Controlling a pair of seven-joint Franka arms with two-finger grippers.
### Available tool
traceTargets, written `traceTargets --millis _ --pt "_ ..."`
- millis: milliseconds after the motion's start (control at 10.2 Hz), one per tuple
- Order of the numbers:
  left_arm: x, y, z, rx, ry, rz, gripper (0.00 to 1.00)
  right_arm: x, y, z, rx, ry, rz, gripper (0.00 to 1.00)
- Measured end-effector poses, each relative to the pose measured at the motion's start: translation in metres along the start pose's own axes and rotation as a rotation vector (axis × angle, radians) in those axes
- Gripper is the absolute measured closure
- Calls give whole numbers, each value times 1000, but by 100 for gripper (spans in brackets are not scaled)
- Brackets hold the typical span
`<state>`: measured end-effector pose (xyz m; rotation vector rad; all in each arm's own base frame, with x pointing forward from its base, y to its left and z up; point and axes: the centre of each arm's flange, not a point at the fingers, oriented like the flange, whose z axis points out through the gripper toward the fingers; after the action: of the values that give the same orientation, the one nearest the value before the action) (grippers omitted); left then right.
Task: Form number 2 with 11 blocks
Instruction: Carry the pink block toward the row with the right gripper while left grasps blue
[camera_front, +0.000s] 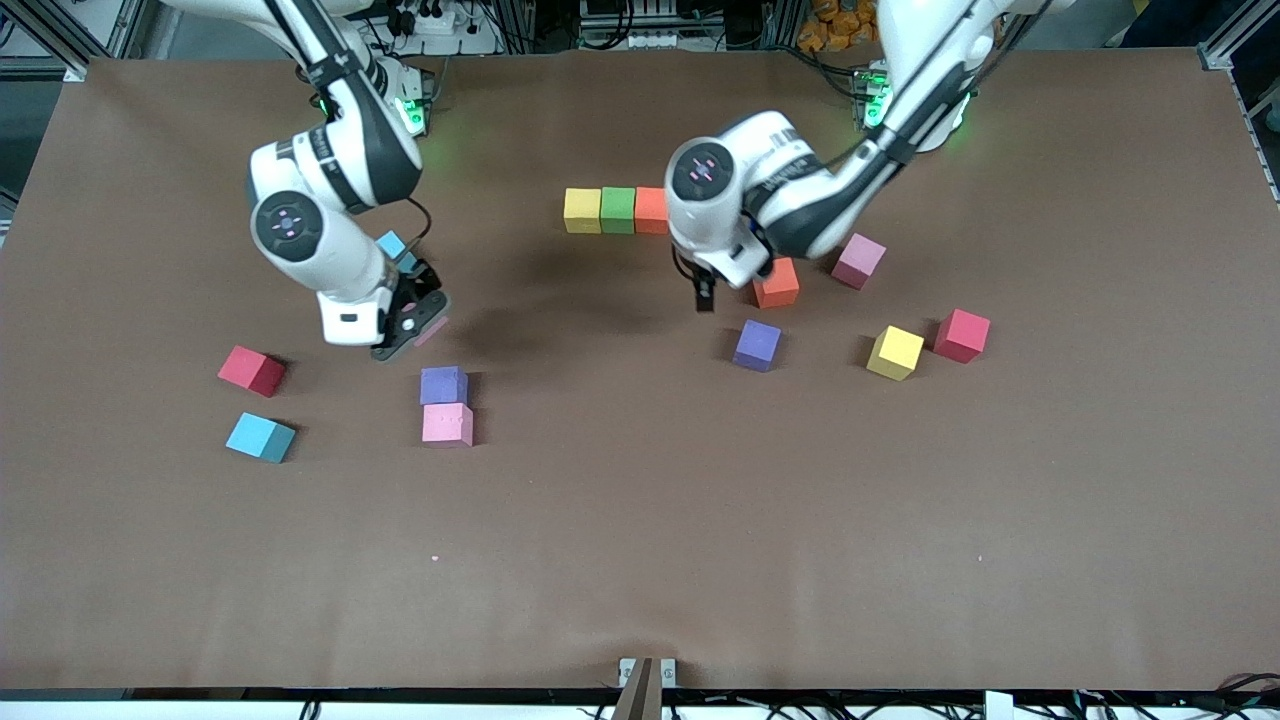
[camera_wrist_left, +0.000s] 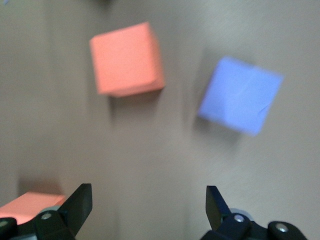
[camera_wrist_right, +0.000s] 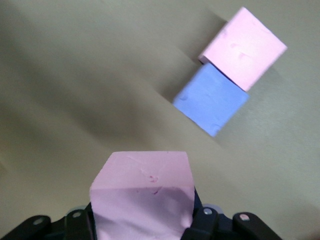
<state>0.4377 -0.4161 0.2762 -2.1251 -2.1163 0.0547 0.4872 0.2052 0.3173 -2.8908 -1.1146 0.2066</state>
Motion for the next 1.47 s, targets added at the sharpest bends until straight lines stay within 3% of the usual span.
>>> traceTargets --millis 196,490,686,981,1471 --pt "38 37 4 -37 16 -28 0 14 -34 -3 -9 7 33 36" --pt "73 73 8 -97 -21 -52 0 26 -57 -6 -10 20 61 36" --pt "74 81 24 -138 -7 31 0 41 -83 -2 -10 44 110 36" --pt "72 84 52 -108 -18 205 0 66 -153 19 50 95 242 36" --pt "70 84 54 -106 -18 305 0 105 -262 35 103 93 536 39"
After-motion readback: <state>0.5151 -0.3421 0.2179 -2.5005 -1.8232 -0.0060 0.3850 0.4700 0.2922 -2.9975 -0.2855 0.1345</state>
